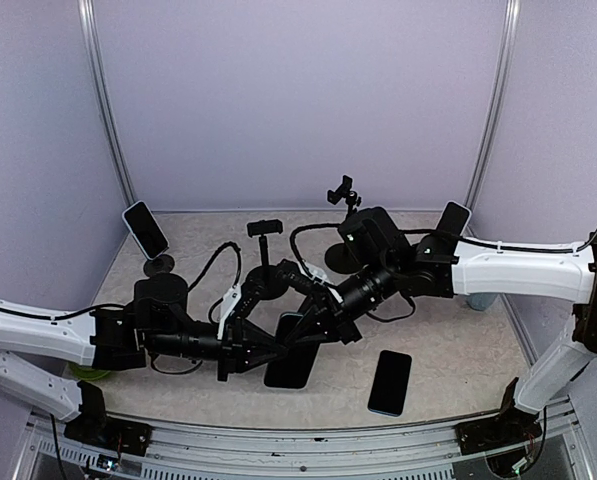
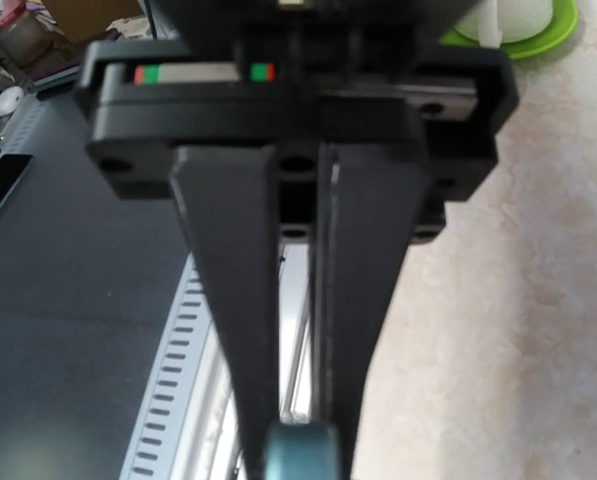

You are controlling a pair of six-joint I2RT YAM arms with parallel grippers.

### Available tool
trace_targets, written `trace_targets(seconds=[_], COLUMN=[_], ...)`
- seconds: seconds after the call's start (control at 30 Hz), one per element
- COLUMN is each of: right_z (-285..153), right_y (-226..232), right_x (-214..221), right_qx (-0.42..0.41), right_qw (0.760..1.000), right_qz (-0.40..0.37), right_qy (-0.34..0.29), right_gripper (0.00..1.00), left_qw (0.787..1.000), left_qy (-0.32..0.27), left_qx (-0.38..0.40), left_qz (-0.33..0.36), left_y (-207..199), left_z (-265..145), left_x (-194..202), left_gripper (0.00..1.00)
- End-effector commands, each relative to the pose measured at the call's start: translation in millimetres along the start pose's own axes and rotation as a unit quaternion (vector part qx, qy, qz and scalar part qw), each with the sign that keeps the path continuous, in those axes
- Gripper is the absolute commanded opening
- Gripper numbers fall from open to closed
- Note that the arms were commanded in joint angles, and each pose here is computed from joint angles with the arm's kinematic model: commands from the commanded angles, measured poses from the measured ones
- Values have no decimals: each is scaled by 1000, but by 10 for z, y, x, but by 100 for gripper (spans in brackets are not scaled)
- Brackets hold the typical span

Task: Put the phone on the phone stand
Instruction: Pass from the left arm to the right, then move the phone stand to the center of the board.

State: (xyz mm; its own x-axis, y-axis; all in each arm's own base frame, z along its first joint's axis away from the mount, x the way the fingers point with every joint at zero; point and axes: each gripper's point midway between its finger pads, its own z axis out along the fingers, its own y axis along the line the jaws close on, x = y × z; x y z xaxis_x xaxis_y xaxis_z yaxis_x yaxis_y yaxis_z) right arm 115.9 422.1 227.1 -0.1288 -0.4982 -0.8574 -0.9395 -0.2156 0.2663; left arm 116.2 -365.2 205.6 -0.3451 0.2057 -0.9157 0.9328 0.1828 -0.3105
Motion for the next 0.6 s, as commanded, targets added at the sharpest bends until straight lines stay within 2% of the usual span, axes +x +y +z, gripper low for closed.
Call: trace_targets(seconds=[0.0, 0.07, 0.2, 0.27, 0.37, 0.47, 0.57], right_z=[32, 26, -11, -42, -102, -156, -246], right_y=[87, 54, -63, -108, -208, -296, -506], right_x=[-12, -11, 7, 14, 8, 16, 27], right_qx=[-19, -8, 19, 26, 53, 75, 112], right_qw=[1000, 1000, 1000, 999, 998, 997, 993], right_qz=[-10, -7, 6, 16, 22, 25, 41], right_qy=[-2, 2, 11, 12, 9, 10, 13], right_gripper=[0, 0, 0, 0, 0, 0, 0], left_qw=[999, 998, 995, 993, 987, 977, 957], left_qy=[-48, -49, -61, -70, -82, -90, -96], left_qx=[-25, -38, -71, -93, -140, -195, -271], left_qz=[4, 10, 18, 19, 14, -2, -28], left_y=[46, 78, 175, 247, 417, 636, 960], left_z=[-98, -131, -243, -315, -411, -499, -621], left_x=[-253, -278, -374, -428, -498, -535, -534], left_gripper=[15, 29, 64, 76, 85, 87, 89])
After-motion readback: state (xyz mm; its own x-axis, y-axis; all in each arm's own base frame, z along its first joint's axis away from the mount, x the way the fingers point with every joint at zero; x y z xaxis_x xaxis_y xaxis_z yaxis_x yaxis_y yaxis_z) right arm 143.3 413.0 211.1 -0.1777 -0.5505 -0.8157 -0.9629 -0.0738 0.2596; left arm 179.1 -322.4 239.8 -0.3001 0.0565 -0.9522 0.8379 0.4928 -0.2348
